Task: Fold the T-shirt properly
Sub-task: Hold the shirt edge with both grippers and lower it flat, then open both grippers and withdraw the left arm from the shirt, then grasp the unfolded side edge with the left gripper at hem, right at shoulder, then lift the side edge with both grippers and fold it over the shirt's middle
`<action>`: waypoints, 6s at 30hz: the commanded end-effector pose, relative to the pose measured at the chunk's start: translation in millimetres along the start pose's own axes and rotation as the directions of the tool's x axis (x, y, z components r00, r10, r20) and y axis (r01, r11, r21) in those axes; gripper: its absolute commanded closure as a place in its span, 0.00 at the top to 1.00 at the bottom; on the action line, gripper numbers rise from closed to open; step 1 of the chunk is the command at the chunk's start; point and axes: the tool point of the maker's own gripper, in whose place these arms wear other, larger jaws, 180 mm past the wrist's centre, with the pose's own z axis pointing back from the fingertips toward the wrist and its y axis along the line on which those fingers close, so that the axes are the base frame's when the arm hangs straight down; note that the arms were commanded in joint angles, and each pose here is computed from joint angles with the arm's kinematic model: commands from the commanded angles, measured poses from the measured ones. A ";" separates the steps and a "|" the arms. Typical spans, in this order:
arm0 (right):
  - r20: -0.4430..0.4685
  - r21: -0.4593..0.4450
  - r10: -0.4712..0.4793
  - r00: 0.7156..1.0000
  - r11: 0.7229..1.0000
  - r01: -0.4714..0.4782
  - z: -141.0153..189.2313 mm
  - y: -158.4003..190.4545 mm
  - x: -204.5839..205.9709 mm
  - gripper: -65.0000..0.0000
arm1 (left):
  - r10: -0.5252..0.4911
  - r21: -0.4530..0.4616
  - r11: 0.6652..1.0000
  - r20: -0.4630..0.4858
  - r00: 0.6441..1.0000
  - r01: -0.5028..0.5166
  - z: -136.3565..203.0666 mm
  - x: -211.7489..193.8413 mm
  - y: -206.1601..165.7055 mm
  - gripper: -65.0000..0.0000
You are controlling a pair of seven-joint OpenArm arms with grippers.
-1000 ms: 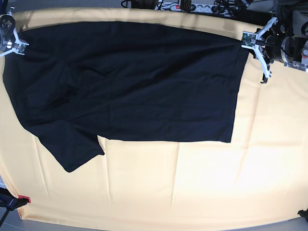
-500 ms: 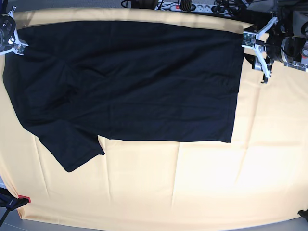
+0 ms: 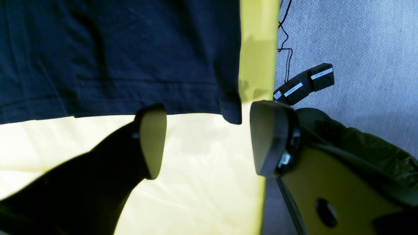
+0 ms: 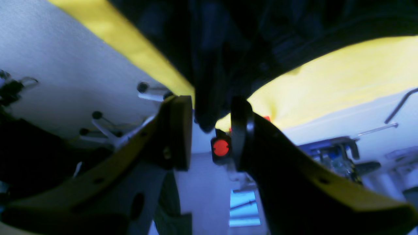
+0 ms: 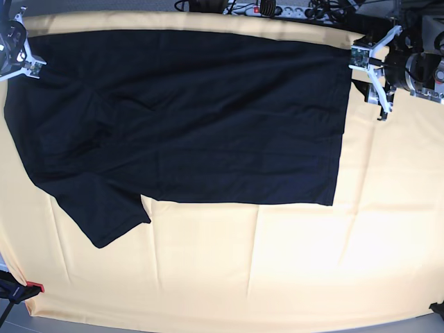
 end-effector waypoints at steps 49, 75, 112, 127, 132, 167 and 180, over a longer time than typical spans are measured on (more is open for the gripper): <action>0.694 -0.225 -0.361 0.623 0.713 0.664 133.4 -160.1 25.1 0.35 | 0.557 0.793 0.313 0.292 0.777 -0.523 83.0 -141.3 255.1 0.63; 0.741 -0.228 -0.324 0.588 0.702 0.675 145.4 -167.6 30.7 0.35 | 0.655 -0.171 0.267 0.754 0.049 -0.948 -12.7 -61.7 282.3 0.63; 0.933 0.135 -0.343 0.107 0.610 0.781 96.5 -226.4 82.7 0.49 | 0.627 -0.068 0.335 0.761 0.169 -0.940 2.2 -41.7 314.9 0.00; 0.723 0.587 -0.686 -0.078 0.551 0.593 62.5 -281.0 143.2 0.56 | 0.648 -0.066 0.334 0.740 0.178 -0.940 -2.9 -43.0 310.9 0.00; 0.684 0.646 -0.720 -0.115 0.525 0.554 54.9 -278.1 148.9 0.56 | 0.648 -0.065 0.334 0.740 0.179 -0.940 -2.7 -43.3 310.8 0.00; 0.660 0.696 -0.738 -0.142 0.529 0.486 67.1 -273.4 171.9 0.00 | 0.504 -0.027 0.457 0.831 0.235 -0.889 41.2 -21.0 333.1 0.00; 0.749 0.605 -0.657 -0.082 0.629 0.489 95.4 -271.2 171.5 0.00 | 0.517 -0.020 0.491 0.811 0.272 -0.871 49.5 -20.6 330.4 0.00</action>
